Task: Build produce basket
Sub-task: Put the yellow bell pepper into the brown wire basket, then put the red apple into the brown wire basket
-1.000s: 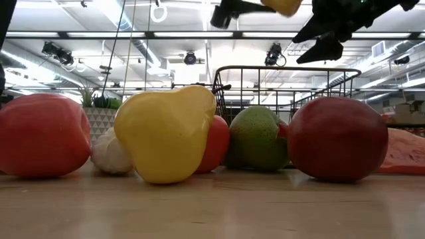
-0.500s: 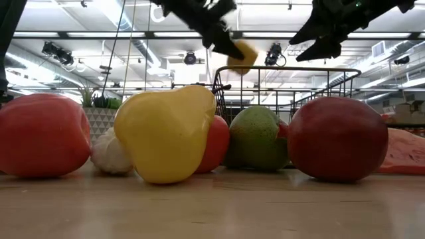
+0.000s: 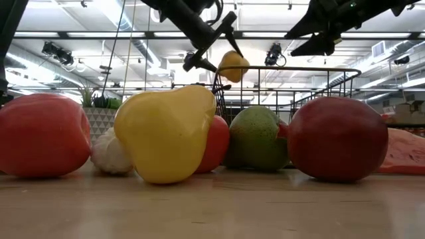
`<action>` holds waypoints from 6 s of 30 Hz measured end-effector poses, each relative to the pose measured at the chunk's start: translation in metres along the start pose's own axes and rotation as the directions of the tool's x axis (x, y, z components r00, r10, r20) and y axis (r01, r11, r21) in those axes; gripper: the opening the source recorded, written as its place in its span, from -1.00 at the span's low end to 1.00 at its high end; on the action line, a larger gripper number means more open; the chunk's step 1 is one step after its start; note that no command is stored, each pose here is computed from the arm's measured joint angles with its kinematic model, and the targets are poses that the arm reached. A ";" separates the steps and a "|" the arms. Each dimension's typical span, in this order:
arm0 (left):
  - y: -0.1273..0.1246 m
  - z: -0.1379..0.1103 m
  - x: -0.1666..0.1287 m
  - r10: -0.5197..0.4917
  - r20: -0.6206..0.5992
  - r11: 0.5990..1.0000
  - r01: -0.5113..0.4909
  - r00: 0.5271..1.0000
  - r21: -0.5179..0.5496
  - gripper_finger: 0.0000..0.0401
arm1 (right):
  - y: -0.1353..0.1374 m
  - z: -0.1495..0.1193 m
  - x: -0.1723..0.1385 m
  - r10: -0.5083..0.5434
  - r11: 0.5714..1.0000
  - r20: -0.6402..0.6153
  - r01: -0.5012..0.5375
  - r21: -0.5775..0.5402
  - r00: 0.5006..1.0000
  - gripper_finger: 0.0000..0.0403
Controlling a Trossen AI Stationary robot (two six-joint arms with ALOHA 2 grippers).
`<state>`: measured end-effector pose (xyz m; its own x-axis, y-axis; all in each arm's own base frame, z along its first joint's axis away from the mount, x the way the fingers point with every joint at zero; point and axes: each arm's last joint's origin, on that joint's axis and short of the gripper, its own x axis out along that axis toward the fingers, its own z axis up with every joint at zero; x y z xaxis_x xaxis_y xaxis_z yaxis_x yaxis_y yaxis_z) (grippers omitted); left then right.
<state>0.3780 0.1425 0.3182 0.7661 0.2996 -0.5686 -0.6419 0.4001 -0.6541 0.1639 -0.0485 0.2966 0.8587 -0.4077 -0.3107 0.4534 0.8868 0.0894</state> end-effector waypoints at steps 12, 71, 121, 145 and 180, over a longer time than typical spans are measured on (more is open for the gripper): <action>-0.010 -0.011 0.000 -0.031 -0.010 0.994 0.032 0.999 0.100 0.65 | -0.002 0.000 0.000 0.005 1.000 -0.003 -0.005 -0.001 1.000 0.98; -0.031 -0.125 0.103 0.063 -0.385 0.390 0.332 0.921 0.859 0.71 | -0.001 0.004 0.000 0.037 0.999 0.036 -0.037 -0.011 0.999 0.98; 0.041 -0.001 -0.011 0.243 -0.029 0.422 -0.079 0.970 0.903 0.98 | -0.001 0.004 0.000 0.058 0.998 0.034 -0.057 -0.007 0.998 0.98; 0.142 0.024 0.014 0.351 0.067 0.333 -0.191 0.934 0.923 0.87 | 0.000 0.005 0.000 0.063 0.998 0.041 -0.062 -0.006 0.997 0.98; 0.175 0.026 0.069 0.286 0.106 0.347 -0.206 0.952 0.915 -0.22 | 0.000 0.004 0.001 0.065 0.998 0.033 -0.065 0.012 0.997 0.98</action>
<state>0.3198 0.2555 0.1774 0.5496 0.4916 -0.6755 -0.3518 0.8696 0.3465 0.1658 -0.0497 0.3005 0.8936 -0.3563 -0.2729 0.3992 0.9089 0.1205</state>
